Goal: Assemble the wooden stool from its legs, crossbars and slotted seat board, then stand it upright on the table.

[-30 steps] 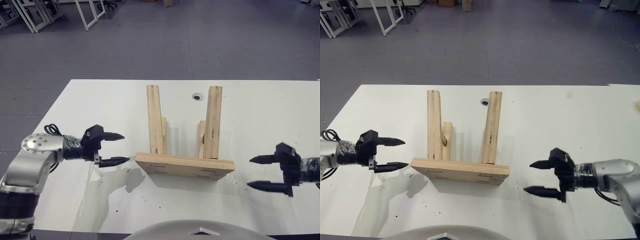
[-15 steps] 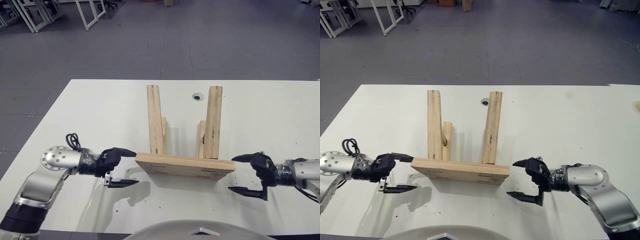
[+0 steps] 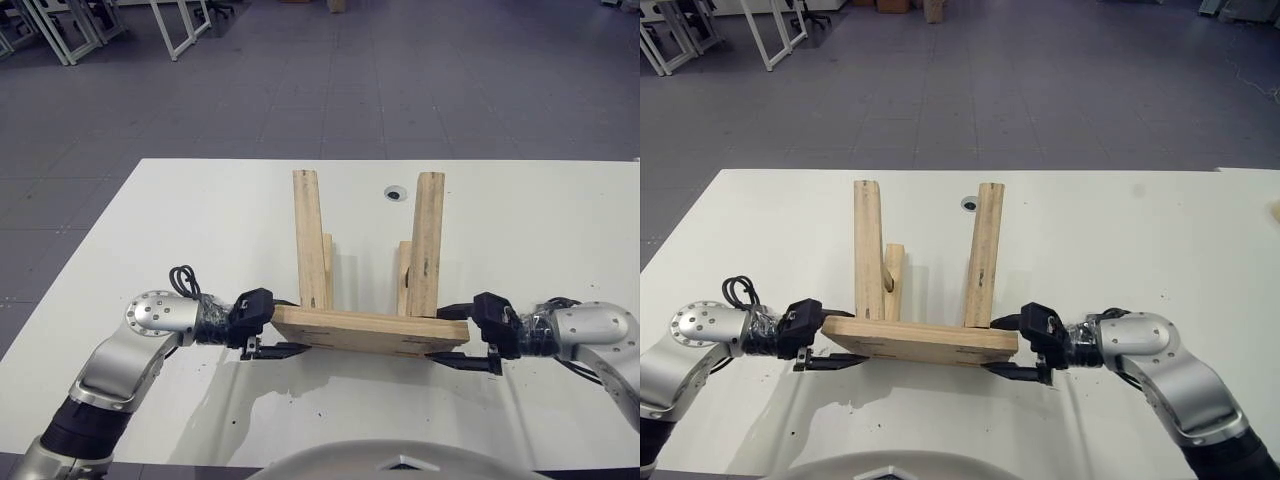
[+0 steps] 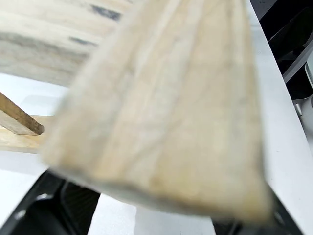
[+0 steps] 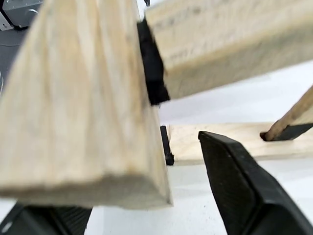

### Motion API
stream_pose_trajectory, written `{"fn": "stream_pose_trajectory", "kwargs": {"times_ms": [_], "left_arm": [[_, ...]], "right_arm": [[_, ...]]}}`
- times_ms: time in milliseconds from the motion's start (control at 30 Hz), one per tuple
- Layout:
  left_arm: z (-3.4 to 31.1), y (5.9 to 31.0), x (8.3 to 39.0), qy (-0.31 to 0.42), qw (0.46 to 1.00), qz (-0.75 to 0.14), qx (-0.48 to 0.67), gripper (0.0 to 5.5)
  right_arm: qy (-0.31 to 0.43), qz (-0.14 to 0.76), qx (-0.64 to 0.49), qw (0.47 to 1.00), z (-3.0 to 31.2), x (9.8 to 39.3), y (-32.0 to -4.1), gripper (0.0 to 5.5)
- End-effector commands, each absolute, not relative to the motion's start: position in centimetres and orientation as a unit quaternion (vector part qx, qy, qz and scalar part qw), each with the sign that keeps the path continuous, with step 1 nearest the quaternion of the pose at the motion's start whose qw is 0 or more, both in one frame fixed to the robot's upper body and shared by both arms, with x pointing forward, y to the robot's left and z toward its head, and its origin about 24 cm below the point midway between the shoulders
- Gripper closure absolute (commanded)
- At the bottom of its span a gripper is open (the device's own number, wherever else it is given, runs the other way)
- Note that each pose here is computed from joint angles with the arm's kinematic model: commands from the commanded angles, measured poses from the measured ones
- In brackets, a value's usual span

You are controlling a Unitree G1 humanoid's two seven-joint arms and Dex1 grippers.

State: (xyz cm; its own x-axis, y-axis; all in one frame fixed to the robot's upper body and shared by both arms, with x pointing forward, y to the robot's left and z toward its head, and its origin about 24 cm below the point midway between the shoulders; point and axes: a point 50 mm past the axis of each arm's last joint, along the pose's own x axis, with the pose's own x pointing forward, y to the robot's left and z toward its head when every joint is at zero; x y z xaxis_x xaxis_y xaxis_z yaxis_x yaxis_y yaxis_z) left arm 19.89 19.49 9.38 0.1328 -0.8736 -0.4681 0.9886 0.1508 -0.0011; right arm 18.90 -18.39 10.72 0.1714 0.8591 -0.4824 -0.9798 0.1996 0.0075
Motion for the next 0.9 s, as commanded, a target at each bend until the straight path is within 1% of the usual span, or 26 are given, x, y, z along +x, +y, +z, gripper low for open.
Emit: {"fn": "stream_pose_trajectory", "kwargs": {"times_ms": [33, 67, 133, 167, 200, 300, 367, 433, 467, 533, 600, 633, 667, 700, 800, 833, 900], "left_arm": [[10.1, 19.4, 20.3, 0.173, 0.739, -0.631, 0.158, 3.21], [10.2, 19.2, 20.4, 0.167, 0.742, -0.630, 0.156, 3.45], [10.5, 19.0, 20.7, 0.160, 0.749, -0.626, 0.149, 3.72], [10.7, 19.0, 20.8, 0.157, 0.752, -0.623, 0.144, 3.80], [10.9, 19.0, 20.9, 0.155, 0.755, -0.622, 0.139, 3.81], [11.2, 18.8, 21.0, 0.161, 0.755, -0.627, 0.107, 3.81], [12.0, 18.5, 20.9, 0.172, 0.751, -0.635, 0.055, 3.81], [13.3, 18.0, 21.3, 0.177, 0.761, -0.624, 0.013, 3.81], [13.6, 17.8, 21.6, 0.196, 0.763, -0.616, 0.013, 3.81], [14.2, 17.7, 22.0, 0.259, 0.757, -0.600, 0.000, 3.81], [15.4, 17.6, 22.5, 0.263, 0.758, -0.596, -0.020, 3.81], [16.3, 17.6, 22.7, 0.263, 0.748, -0.607, -0.051, 3.81], [17.1, 17.6, 22.7, 0.267, 0.731, -0.623, -0.076, 3.81], [17.9, 17.6, 22.4, 0.283, 0.699, -0.648, -0.107, 3.81], [19.9, 17.8, 21.6, 0.322, 0.632, -0.688, -0.157, 3.81], [20.6, 18.1, 21.6, 0.329, 0.614, -0.696, -0.175, 3.81], [21.5, 18.4, 22.1, 0.339, 0.592, -0.702, -0.206, 3.81]], "right_arm": [[0.214, 0.618, -0.137, 0.744, 11.0, 19.1, -18.4, 2.85], [0.222, 0.620, -0.132, 0.741, 11.0, 19.1, -18.5, 3.13], [0.238, 0.625, -0.112, 0.734, 11.0, 18.9, -18.8, 3.48], [0.247, 0.625, -0.108, 0.732, 11.0, 18.8, -19.0, 3.73], [0.253, 0.625, -0.105, 0.731, 11.0, 18.8, -19.1, 3.81], [0.263, 0.624, -0.105, 0.728, 10.8, 18.8, -19.3, 3.82], [0.246, 0.624, -0.083, 0.737, 11.4, 18.8, -18.9, 3.83], [0.245, 0.621, -0.039, 0.743, 12.5, 18.9, -18.4, 3.83], [0.242, 0.618, -0.012, 0.748, 13.3, 19.3, -18.1, 3.83], [0.224, 0.613, 0.023, 0.757, 15.2, 20.1, -17.6, 3.83], [0.231, 0.600, 0.028, 0.766, 16.4, 20.7, -17.5, 3.83], [0.236, 0.593, 0.045, 0.768, 17.1, 21.1, -17.5, 3.83], [0.247, 0.597, 0.061, 0.761, 17.6, 21.3, -17.5, 3.83], [0.264, 0.616, 0.094, 0.737, 18.5, 21.4, -17.5, 3.83], [0.319, 0.667, 0.174, 0.651, 20.9, 21.4, -18.1, 3.83], [0.344, 0.675, 0.231, 0.611, 21.7, 21.8, -18.2, 3.83], [0.393, 0.664, 0.306, 0.557, 23.1, 22.7, -19.1, 3.83]]}}
